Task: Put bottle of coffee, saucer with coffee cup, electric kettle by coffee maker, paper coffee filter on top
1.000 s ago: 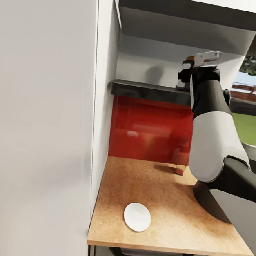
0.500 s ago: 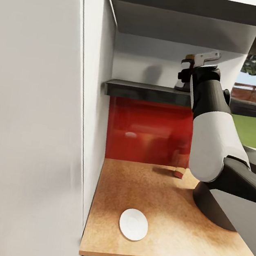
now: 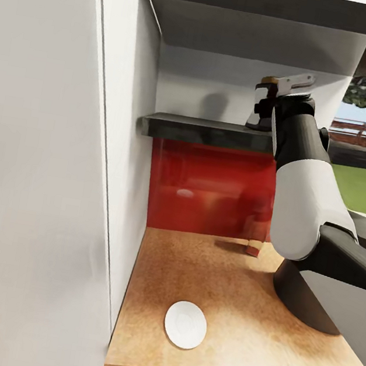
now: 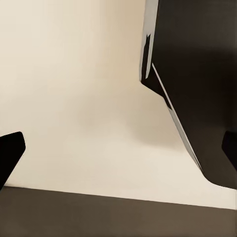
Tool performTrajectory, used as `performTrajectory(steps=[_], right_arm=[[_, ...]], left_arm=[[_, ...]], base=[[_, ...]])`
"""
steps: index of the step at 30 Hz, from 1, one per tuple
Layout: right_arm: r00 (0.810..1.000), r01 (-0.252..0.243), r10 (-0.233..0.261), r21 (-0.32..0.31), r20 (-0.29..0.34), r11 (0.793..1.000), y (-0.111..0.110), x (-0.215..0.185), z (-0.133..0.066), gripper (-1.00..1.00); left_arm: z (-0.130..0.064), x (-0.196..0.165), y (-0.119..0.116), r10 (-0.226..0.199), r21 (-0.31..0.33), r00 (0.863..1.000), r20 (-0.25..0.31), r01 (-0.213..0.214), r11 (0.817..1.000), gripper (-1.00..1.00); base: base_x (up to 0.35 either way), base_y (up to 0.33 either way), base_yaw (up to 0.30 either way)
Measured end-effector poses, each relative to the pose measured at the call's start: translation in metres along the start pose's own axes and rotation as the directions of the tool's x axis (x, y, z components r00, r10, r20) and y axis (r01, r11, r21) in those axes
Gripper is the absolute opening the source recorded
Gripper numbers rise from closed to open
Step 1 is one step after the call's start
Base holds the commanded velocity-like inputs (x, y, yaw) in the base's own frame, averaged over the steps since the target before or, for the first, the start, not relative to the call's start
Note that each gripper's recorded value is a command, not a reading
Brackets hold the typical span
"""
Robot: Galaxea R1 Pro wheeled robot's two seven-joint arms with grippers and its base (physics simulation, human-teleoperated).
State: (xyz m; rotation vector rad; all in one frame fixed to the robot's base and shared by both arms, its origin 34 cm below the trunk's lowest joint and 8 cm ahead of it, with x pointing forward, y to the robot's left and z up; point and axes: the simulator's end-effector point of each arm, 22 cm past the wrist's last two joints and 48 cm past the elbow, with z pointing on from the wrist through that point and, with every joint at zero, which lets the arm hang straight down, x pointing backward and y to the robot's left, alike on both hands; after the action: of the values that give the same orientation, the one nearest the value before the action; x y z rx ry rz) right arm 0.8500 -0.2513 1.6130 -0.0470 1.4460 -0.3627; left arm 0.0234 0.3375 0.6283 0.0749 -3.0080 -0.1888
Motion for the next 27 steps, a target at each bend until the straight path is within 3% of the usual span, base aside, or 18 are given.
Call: performTrajectory(steps=[27], right_arm=[[1.0, -0.001, 0.001, -0.002, -0.002, 1.0, 0.0006, 0.0007, 0.0002, 1.0]], left_arm=[[0.0, -0.0002, -0.0011, -0.003, 0.001, 1.0, 0.0, 0.003, 1.0, 1.0]], base=[[0.079, 0.01, 0.0]])
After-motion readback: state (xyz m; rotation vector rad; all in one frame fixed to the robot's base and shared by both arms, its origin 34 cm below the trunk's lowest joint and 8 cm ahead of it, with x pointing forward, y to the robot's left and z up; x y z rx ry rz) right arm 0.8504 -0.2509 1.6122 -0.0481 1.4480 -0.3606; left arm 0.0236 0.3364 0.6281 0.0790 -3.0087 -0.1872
